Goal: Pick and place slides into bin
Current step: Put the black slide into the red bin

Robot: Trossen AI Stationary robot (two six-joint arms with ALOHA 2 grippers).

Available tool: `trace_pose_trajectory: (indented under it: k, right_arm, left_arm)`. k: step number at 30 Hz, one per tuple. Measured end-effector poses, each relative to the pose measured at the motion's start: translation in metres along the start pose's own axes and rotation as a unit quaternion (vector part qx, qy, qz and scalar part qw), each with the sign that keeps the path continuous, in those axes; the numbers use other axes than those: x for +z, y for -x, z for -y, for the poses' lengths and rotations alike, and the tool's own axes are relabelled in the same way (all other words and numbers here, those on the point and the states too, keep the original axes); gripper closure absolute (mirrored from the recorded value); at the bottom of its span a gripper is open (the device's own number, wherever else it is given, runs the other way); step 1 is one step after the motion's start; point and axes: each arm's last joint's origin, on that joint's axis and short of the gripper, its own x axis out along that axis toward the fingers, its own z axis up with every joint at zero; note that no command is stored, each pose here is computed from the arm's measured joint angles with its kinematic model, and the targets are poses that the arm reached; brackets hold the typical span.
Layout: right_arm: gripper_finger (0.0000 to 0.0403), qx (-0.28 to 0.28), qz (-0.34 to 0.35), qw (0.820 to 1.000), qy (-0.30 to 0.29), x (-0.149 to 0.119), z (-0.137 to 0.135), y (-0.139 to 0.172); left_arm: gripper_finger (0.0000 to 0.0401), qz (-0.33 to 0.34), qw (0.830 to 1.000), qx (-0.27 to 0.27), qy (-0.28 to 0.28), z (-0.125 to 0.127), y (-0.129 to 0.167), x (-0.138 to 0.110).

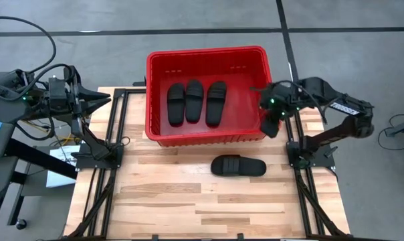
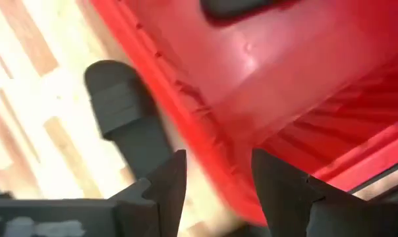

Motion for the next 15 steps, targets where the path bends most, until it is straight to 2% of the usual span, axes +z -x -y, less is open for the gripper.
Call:
trace_pose_trajectory:
  k: [9,15]
  right_arm:
    - [0.0255,0.056,-0.038,0.992,-0.106,-0.034,-0.029,-0.001]
    - [0.0266,0.06,-0.078,0.985,-0.141,-0.06,-0.056,-0.007]
  left_arm:
    - [0.036,0.0,1.0,-0.001,0.0,0.0,0.0,0.0]
    - [0.036,-0.013,0.998,-0.052,-0.019,0.003,0.0,-0.001]
